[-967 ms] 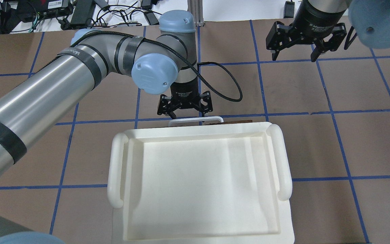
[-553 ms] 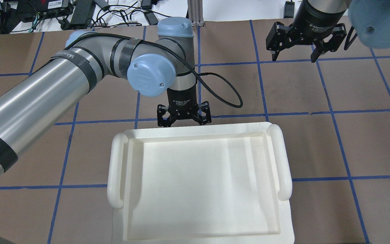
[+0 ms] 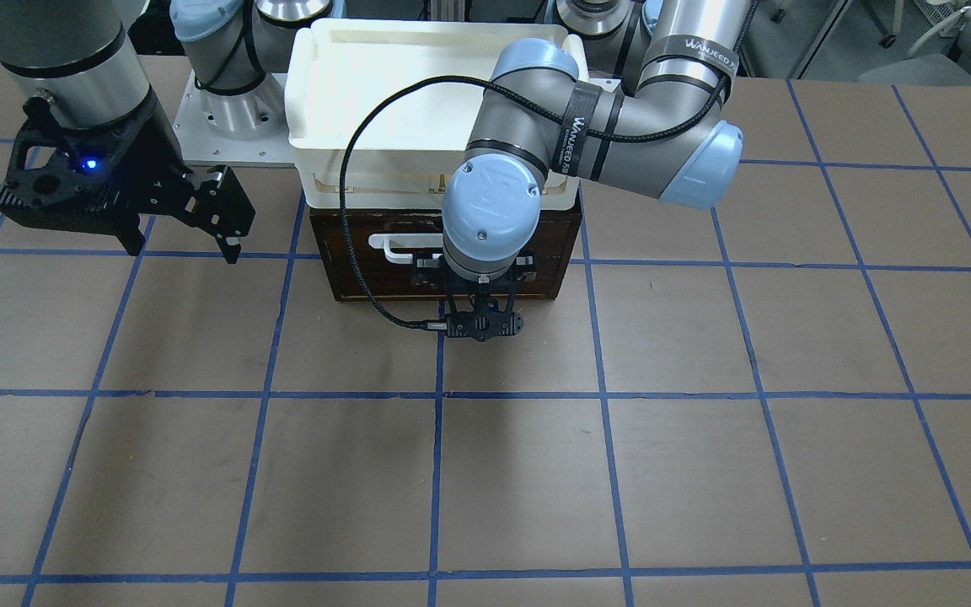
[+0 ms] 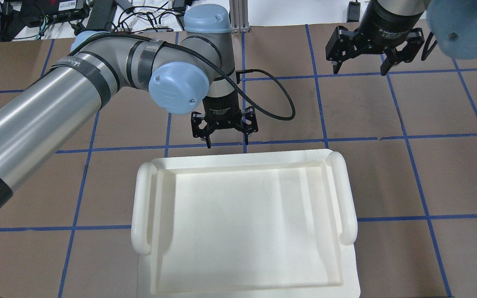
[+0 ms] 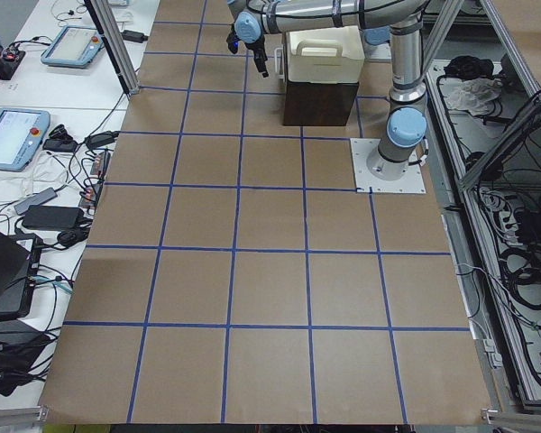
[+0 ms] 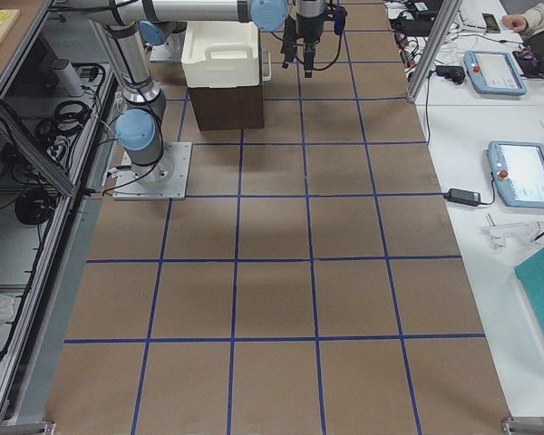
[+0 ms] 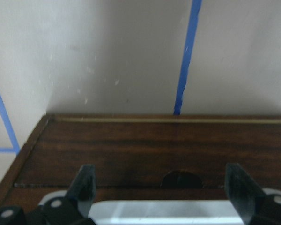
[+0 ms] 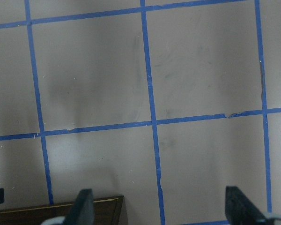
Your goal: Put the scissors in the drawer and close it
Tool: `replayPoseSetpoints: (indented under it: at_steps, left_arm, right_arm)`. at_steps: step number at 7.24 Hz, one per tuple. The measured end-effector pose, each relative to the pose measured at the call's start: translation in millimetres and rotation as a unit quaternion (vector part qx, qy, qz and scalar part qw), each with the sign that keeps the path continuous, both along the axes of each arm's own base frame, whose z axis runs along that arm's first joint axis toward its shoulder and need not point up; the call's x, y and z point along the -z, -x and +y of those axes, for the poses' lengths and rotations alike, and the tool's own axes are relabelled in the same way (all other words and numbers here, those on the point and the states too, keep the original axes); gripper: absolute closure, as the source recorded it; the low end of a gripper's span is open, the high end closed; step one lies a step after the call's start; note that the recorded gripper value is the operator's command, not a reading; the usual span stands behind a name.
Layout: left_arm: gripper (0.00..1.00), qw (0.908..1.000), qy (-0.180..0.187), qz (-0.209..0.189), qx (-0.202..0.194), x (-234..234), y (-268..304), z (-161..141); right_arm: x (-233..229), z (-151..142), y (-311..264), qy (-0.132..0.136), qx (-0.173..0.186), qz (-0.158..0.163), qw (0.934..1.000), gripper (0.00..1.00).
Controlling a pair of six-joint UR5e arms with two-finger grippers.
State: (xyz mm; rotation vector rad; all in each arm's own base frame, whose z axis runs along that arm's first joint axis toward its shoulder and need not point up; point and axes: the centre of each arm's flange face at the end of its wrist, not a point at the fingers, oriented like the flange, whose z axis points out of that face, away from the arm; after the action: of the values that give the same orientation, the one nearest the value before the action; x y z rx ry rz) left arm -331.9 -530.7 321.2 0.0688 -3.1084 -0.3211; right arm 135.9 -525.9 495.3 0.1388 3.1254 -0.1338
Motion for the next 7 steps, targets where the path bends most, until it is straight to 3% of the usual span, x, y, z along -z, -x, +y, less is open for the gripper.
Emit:
replayPoseSetpoints:
  at_steps: [3, 5, 7]
  left_arm:
    - [0.00, 0.9920, 0.126, -0.009, 0.012, -106, -16, 8]
    - [0.00, 0.9866, 0.160, -0.011, 0.027, -168, -35, 39]
    - [0.00, 0.9860, 0.164, -0.021, 0.017, -205, -65, 63]
  right_arm:
    - [0, 0, 0, 0.002, 0.000, 0.000, 1.0000, 0.00]
    - [0, 0, 0, 0.002, 0.000, 0.000, 1.0000, 0.00]
    - [0, 0, 1, 0.001, 0.001, 0.001, 1.0000, 0.00]
